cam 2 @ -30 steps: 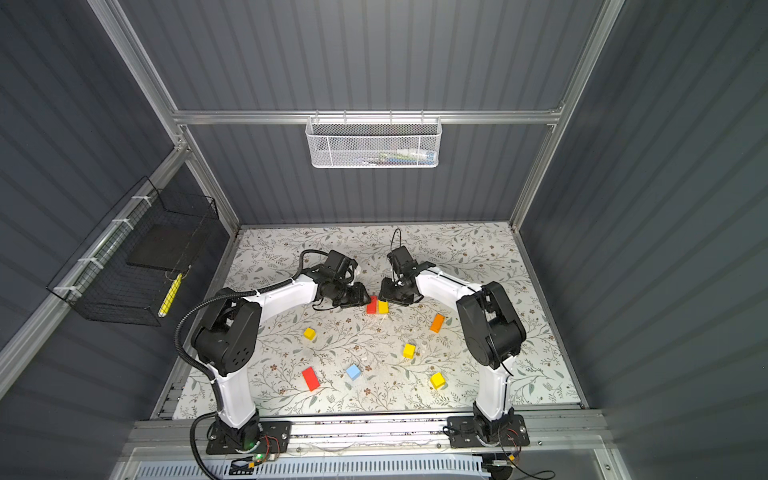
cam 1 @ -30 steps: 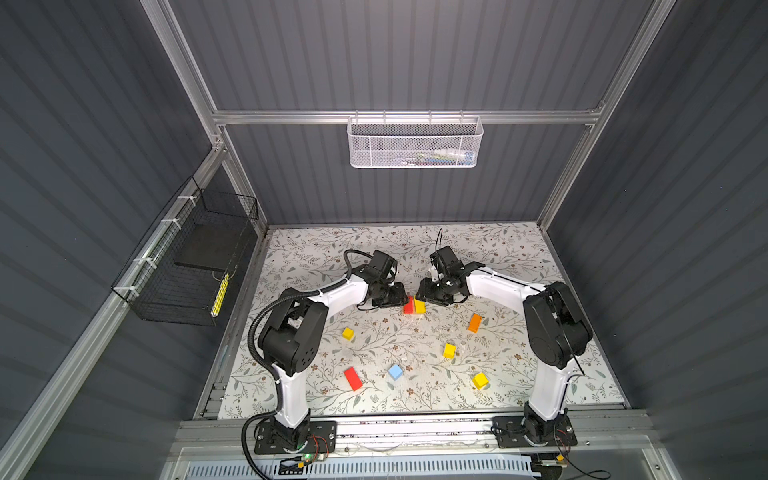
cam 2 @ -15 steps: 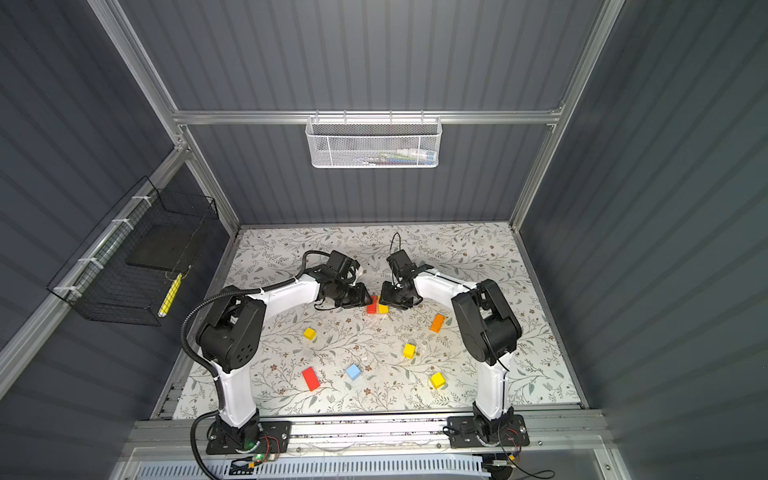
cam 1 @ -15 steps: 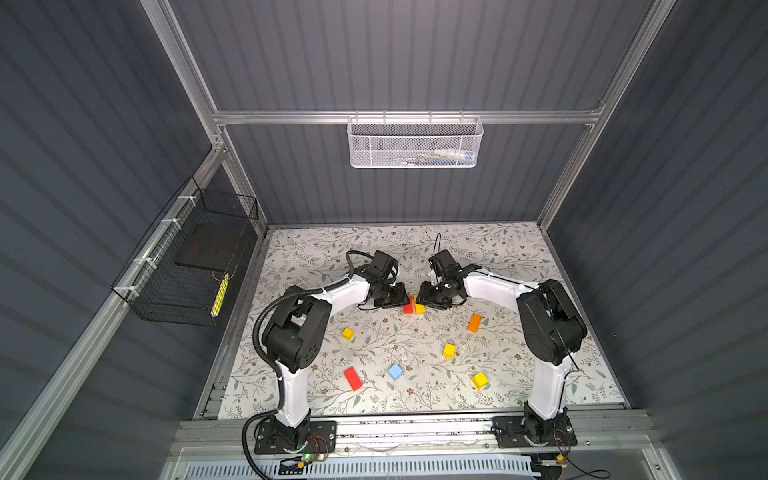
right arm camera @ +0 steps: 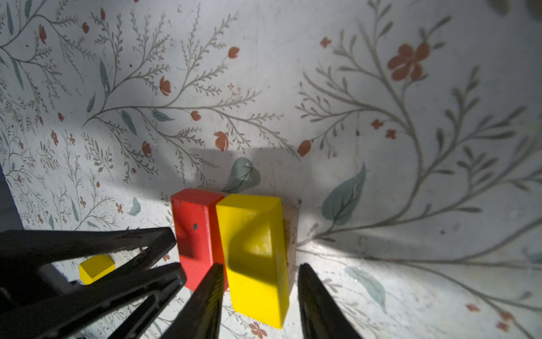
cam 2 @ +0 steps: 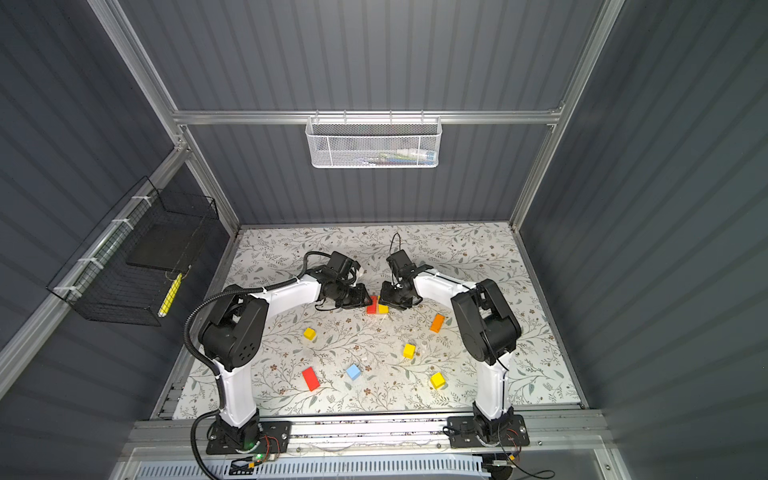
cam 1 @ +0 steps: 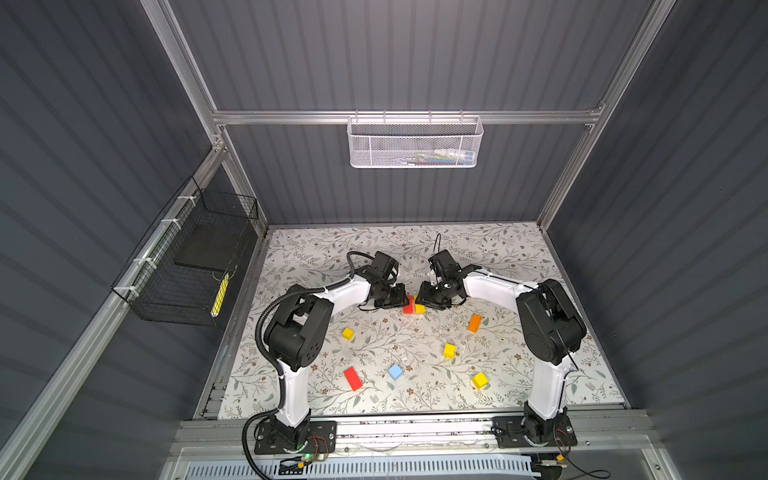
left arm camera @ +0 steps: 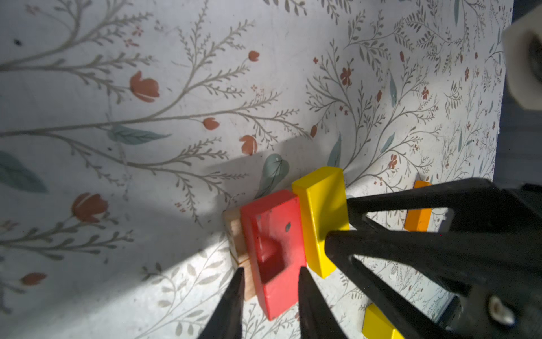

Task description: Build the wood block tower

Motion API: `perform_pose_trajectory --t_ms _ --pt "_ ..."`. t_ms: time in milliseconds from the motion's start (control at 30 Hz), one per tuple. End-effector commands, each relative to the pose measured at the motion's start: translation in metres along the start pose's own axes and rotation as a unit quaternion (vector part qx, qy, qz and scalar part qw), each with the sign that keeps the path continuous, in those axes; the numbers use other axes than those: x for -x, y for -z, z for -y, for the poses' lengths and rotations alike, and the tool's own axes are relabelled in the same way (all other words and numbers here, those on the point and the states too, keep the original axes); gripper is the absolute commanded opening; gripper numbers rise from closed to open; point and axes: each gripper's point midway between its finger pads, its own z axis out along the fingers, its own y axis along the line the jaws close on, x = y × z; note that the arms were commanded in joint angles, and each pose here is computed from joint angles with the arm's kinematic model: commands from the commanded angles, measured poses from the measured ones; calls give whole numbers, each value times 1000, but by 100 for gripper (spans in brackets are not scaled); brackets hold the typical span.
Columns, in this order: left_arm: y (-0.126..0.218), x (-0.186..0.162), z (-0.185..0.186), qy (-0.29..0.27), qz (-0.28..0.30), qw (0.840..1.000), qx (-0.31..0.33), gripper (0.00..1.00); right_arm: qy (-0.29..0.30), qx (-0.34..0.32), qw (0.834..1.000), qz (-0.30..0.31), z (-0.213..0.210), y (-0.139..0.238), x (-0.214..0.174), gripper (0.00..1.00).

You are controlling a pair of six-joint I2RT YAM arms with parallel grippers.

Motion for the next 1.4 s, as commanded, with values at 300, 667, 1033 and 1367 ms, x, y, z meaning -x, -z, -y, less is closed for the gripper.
perform_pose_trajectory --t_ms 300,667,1033,1367 --pt "-3 4 9 -2 -3 1000 -17 28 -8 0 1000 -12 3 -7 -3 41" --pt "-4 4 10 -2 -4 1000 -18 25 -7 2 1000 -10 1 -5 -2 37" --pt "-4 5 12 -2 -3 1000 -21 23 -6 4 1000 -7 -1 -3 0 32" --pt "-5 5 12 -2 -6 1000 -23 21 -4 4 1000 -5 -3 -1 1 29"
